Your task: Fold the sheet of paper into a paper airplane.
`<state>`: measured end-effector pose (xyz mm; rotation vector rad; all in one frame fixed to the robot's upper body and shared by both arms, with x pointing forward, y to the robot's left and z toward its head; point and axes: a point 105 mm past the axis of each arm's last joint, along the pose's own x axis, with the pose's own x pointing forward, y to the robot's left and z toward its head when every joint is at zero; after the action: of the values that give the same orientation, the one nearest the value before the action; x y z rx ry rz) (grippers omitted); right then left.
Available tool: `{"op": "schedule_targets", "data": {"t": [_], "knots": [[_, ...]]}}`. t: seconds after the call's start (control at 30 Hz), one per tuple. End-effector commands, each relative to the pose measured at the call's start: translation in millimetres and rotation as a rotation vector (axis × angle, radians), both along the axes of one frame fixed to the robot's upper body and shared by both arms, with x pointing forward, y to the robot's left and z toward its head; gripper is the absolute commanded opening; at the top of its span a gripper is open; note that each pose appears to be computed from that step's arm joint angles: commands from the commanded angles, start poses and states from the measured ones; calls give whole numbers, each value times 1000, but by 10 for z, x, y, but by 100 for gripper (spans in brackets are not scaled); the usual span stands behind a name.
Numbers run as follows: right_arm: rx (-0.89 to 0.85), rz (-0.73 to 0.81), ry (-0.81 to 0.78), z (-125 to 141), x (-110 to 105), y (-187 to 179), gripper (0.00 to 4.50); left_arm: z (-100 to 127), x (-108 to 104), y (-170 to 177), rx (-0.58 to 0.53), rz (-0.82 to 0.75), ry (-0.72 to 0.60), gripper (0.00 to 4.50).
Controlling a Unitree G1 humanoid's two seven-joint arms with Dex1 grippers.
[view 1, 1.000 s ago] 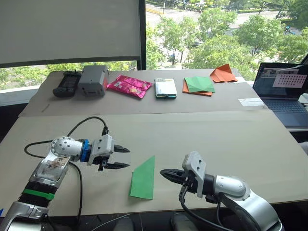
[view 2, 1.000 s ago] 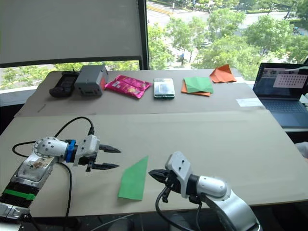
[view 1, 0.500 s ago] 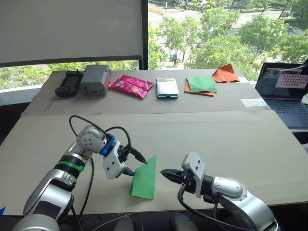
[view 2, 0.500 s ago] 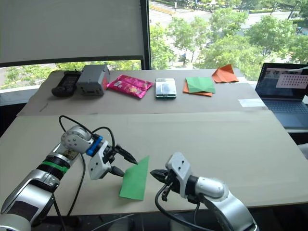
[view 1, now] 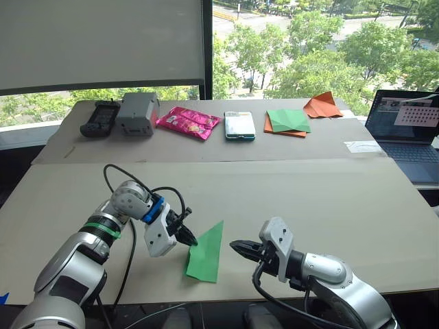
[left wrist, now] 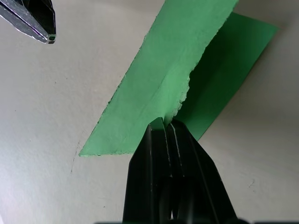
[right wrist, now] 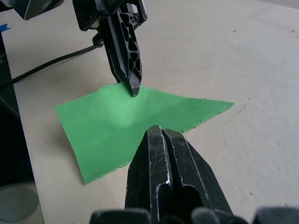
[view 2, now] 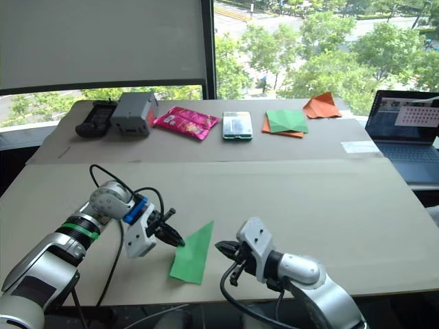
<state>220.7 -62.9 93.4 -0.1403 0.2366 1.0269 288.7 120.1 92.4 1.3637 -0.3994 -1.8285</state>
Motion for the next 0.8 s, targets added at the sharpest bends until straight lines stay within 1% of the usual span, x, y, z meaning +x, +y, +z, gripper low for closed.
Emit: {"op": "schedule_targets", "data": {"t": [0.03,0.1,0.17,0.23,0.3,0.37,0.47,0.57,0.67,0.8], "knots": [[22,3,-49,130,0,17,0,110,63,12,-110,148,12,1],[23,-7,-51,140,9,-2,0,142,50,28,-160,244,43,1],[22,-26,-56,153,35,-37,0,143,62,90,-189,389,62,1],[19,-52,-67,166,74,-81,0,93,64,155,-153,517,51,1],[15,-67,-76,175,101,-105,0,40,62,192,-100,597,21,1],[6,-74,-93,189,138,-113,0,-64,-13,172,-48,661,35,1],[-4,-66,-111,207,161,-98,0,-81,2,101,-80,779,66,1],[-30,-32,-133,194,161,-63,91,-89,25,56,-101,832,80,0],[-47,7,-148,187,147,-22,194,-61,7,16,-129,837,107,85],[-49,59,-174,198,118,79,331,32,-9,18,-173,828,135,219]]}}
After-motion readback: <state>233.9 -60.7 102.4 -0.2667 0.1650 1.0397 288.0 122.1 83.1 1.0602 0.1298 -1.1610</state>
